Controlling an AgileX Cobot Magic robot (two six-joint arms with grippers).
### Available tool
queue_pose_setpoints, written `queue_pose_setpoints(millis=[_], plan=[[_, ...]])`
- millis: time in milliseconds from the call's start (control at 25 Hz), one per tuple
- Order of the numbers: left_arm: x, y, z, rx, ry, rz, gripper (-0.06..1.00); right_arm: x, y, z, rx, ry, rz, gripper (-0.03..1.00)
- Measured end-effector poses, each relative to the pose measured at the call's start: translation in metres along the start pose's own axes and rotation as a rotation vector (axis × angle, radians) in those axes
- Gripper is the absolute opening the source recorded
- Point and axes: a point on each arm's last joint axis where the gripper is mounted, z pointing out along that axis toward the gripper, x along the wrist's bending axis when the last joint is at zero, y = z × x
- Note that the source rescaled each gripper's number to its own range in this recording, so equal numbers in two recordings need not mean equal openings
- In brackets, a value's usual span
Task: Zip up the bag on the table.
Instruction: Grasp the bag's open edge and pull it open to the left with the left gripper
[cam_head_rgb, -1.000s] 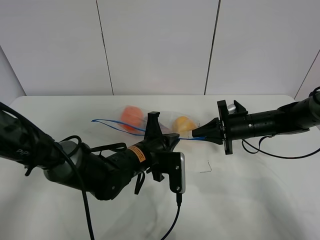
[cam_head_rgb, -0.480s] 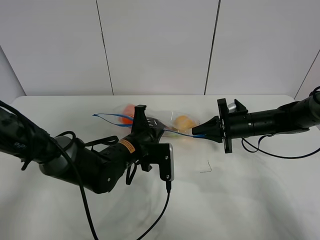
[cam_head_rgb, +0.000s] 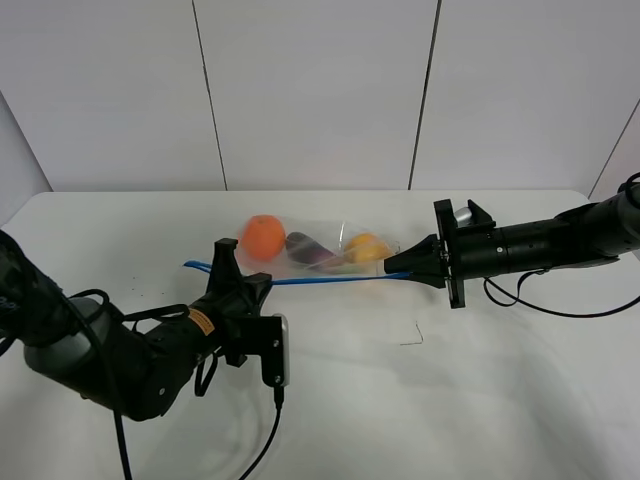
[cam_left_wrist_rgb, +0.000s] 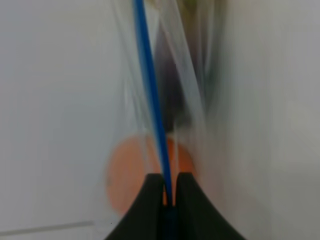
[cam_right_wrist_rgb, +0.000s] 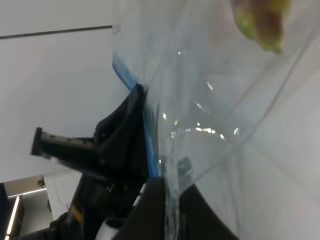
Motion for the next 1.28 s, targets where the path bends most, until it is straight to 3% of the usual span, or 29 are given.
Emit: queue_pose_setpoints(millis=[680, 1280], plan=[[0.014, -0.068, 0.004, 0.208, 0.071, -0.051, 0.0, 0.0, 0.001, 0.0, -0.005, 0.004, 0.003, 0.0], [0.015, -0.078, 0.004, 0.25, 0.075, -0.062, 0.0, 0.0, 0.0, 0.0, -0.003, 0.003, 0.002, 0.0]])
